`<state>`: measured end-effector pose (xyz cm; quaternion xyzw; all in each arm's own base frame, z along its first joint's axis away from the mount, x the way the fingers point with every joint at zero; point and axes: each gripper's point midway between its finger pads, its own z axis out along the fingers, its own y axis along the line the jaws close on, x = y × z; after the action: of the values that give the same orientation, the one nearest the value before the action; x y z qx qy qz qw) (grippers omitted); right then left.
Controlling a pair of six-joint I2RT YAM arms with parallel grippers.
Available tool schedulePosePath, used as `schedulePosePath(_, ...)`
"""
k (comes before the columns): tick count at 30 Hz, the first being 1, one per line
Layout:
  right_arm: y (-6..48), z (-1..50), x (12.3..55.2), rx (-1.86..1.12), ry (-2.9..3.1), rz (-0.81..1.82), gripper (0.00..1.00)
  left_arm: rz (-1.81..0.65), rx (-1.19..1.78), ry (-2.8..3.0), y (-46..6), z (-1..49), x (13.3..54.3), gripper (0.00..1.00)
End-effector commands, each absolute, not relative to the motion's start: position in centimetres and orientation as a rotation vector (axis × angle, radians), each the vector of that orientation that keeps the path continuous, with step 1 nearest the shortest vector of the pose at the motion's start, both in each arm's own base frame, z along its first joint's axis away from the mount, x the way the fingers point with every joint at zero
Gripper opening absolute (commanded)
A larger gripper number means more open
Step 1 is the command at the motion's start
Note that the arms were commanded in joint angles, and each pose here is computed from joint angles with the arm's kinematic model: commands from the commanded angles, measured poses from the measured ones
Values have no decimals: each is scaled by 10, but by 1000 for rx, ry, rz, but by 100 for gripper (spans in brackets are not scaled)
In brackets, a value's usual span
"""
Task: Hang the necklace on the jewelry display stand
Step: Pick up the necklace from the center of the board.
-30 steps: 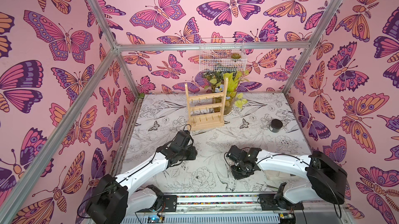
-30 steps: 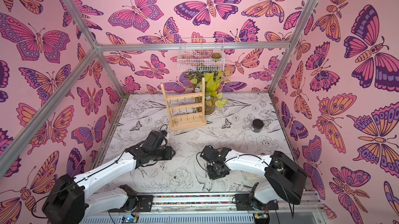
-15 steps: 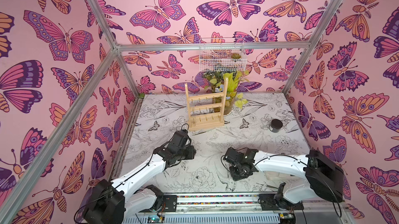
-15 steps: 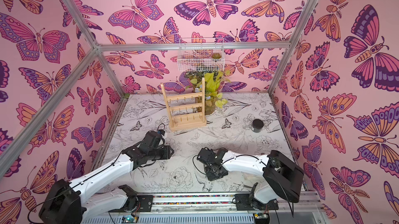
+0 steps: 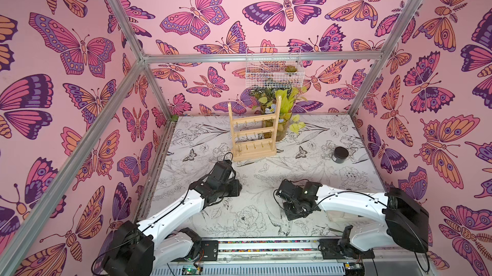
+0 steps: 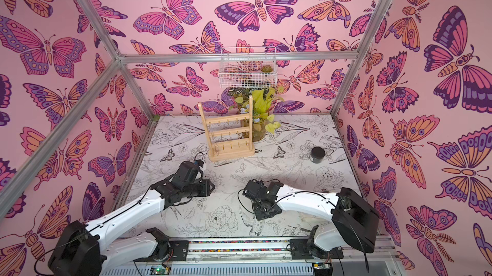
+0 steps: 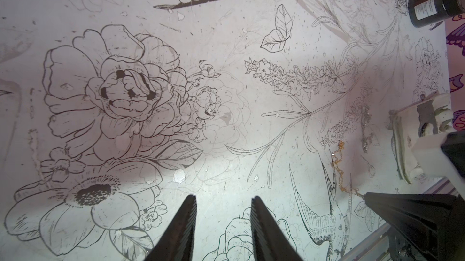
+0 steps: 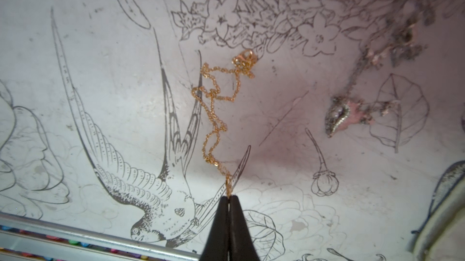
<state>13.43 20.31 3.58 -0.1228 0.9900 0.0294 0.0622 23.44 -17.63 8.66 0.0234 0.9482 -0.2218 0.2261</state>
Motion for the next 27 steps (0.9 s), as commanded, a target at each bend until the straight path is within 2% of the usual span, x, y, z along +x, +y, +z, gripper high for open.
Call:
schedulePosePath(1,203,48,137,-404,2967,69,3,-629,71,2625,-179,89,233,39)
schedulePosePath(13,220,116,157,-448,2809,197,3,-835,410,2520,-241,112,221,40)
schedulePosePath(27,238,216,191,-577,2525,243,3,-1067,624,2174,-293,181,223,42)
